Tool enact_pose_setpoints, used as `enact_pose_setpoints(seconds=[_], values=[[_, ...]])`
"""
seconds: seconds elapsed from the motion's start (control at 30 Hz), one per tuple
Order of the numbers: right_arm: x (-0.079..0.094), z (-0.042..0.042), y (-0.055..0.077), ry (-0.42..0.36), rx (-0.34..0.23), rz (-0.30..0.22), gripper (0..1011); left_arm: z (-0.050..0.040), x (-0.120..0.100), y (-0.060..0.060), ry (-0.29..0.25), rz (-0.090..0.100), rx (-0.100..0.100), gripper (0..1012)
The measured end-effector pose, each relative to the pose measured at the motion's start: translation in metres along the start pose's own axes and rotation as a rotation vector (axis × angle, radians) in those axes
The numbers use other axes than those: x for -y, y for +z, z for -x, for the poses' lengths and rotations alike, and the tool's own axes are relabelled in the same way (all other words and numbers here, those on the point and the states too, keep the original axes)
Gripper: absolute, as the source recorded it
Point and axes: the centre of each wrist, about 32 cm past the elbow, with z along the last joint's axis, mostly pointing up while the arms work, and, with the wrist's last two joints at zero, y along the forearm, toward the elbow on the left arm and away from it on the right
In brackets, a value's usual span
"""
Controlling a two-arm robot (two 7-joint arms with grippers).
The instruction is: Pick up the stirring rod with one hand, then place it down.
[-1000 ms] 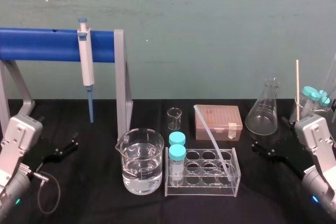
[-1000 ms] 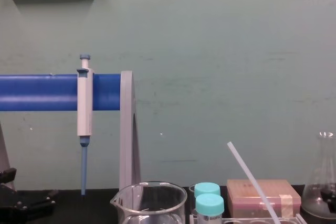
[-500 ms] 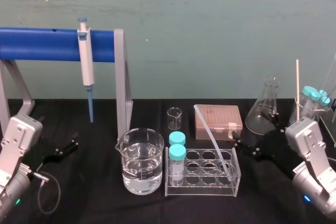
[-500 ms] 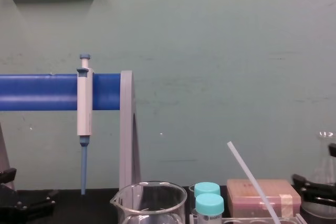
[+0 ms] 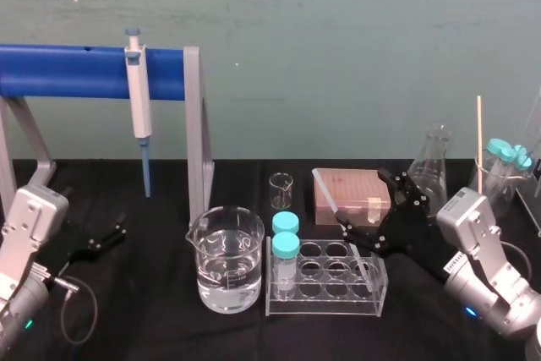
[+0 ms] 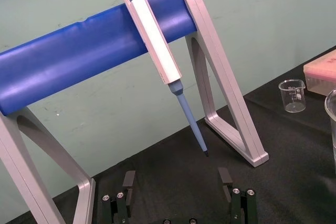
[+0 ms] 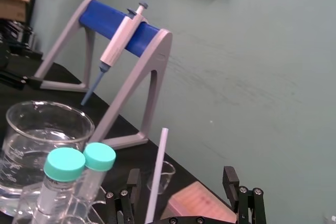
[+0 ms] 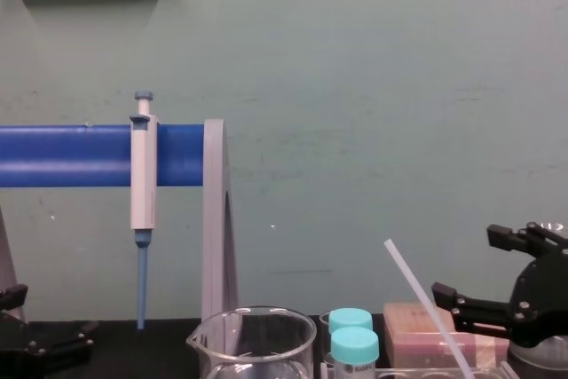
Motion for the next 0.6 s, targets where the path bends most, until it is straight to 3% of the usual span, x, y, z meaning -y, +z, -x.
enact_pose_setpoints(seconds=[0.4, 0.6], values=[[-0.015, -0.0098, -0.010, 0.054, -0.072, -0.042, 1000, 0.0000, 0.000, 0.000, 0.000, 0.000, 0.000, 1000], [-0.024, -0.0194, -0.018, 0.075, -0.133, -0.051, 1000, 0.0000, 0.000, 0.000, 0.000, 0.000, 0.000, 1000]])
